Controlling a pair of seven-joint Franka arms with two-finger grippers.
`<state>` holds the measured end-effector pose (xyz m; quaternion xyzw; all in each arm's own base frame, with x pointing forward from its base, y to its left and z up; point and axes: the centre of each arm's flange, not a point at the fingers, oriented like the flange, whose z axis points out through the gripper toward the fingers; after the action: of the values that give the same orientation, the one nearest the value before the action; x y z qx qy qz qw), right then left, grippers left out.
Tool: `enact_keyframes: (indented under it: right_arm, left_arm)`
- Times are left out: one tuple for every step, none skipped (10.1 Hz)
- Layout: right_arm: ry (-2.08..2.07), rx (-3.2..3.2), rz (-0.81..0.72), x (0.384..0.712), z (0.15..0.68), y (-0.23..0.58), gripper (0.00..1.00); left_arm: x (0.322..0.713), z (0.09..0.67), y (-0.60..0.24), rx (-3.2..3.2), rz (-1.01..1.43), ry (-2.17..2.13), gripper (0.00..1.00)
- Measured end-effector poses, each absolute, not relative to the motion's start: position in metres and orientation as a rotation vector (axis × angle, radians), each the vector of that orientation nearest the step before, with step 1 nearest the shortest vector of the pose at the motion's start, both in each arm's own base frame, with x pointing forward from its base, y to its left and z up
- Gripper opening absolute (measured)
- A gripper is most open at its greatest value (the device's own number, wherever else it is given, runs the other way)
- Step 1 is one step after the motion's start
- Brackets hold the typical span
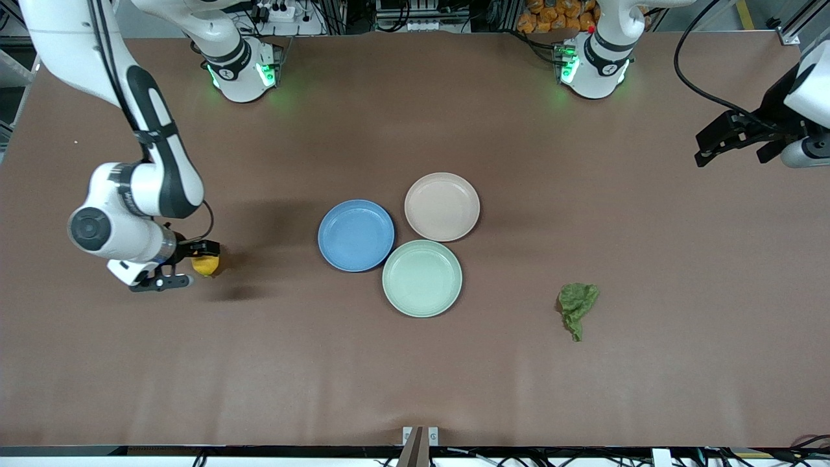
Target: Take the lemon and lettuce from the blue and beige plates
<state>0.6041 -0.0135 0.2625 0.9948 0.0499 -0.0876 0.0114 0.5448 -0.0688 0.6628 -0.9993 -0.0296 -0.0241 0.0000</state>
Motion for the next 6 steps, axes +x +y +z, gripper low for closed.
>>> enact_keyframes:
  right_arm:
    - [0.14,3.108,-0.27,0.609,0.28,-0.019,1.0]
    - [0.145,3.114,-0.241,0.612,0.296,-0.026,1.0]
    - [0.172,3.119,-0.206,0.614,0.312,-0.031,1.0]
    - [0.189,3.124,-0.184,0.613,0.329,-0.036,1.0]
    - [0.186,3.132,-0.185,0.61,0.348,-0.042,1.0]
    - [0.176,3.14,-0.193,0.605,0.366,-0.048,1.0]
  left_arm:
    - [0.545,0.663,-0.068,-3.139,-0.076,-0.094,1.0]
    - [0.545,0.663,-0.07,-3.139,-0.075,-0.088,1.0]
    - [0.544,0.663,-0.072,-3.14,-0.074,-0.059,1.0]
    - [0.544,0.662,-0.073,-3.14,-0.072,-0.013,1.0]
    - [0.544,0.662,-0.075,-3.139,-0.071,0.015,1.0]
    - [0.544,0.662,-0.076,-3.139,-0.07,0.026,1.0]
